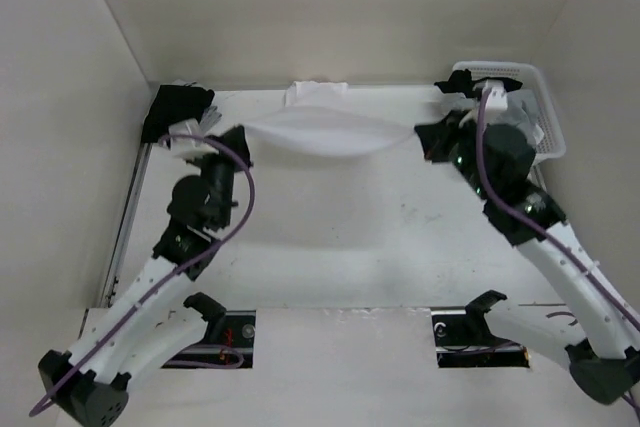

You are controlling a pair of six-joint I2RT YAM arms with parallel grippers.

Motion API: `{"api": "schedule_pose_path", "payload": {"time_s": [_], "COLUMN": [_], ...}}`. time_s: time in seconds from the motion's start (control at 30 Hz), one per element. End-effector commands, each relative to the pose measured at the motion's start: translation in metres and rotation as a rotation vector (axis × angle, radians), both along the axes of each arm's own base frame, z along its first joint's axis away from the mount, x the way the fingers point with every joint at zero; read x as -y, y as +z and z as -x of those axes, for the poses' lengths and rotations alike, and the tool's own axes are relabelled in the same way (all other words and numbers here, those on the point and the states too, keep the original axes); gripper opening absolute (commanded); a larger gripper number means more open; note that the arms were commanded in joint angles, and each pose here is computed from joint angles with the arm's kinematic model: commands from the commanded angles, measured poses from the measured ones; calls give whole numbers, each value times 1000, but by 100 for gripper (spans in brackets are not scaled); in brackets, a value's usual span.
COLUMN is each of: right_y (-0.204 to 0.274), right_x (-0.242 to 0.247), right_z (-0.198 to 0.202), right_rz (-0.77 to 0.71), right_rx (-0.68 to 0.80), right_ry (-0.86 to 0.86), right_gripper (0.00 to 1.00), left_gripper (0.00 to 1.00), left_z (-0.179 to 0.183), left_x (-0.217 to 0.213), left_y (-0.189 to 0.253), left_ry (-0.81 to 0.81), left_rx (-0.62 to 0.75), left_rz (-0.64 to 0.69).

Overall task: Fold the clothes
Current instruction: Flatten the tank top out, then fold the tank top

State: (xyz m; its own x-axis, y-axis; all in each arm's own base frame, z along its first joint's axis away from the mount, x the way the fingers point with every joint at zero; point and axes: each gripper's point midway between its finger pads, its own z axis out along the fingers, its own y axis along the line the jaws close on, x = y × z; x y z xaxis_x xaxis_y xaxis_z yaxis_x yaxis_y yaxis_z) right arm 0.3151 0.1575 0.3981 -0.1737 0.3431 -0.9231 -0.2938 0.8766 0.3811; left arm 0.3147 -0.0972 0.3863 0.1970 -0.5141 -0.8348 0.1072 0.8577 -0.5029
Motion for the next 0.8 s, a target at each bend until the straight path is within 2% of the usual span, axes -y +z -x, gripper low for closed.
{"api": "schedule_pose_path", "payload": {"time_s": [0.0, 0.2, 0.33, 0.43, 0.57, 0.67, 0.77], "right_y": [-46, -196, -259, -265, -255, -231, -211], "right_x": [-2, -16, -25, -36, -36, -48, -57], "right_z": [17, 83, 136, 169, 175, 159, 117], "right_rz": [-90, -79, -94, -144, -139, -62, 3], "right_rx": [-24, -314, -486, -536, -527, -467, -401], "right_ry": [-31, 54, 136, 210, 193, 201, 171], "right_gripper": [0, 0, 0, 0, 0, 0, 0], "left_gripper": [1, 3, 3, 3, 3, 4, 4], "left_z": [32, 96, 123, 134, 132, 124, 114], "left_x": [-13, -19, -12, -14, -26, -33, -37], "left_y": [-43, -144, -194, -216, -208, -201, -192], "left_ry": [48, -22, -100, -98, -30, 48, 114], "left_rx": [-34, -238, -384, -469, -462, -433, -402], "left_rz": [26, 41, 103, 160, 191, 198, 229]}}
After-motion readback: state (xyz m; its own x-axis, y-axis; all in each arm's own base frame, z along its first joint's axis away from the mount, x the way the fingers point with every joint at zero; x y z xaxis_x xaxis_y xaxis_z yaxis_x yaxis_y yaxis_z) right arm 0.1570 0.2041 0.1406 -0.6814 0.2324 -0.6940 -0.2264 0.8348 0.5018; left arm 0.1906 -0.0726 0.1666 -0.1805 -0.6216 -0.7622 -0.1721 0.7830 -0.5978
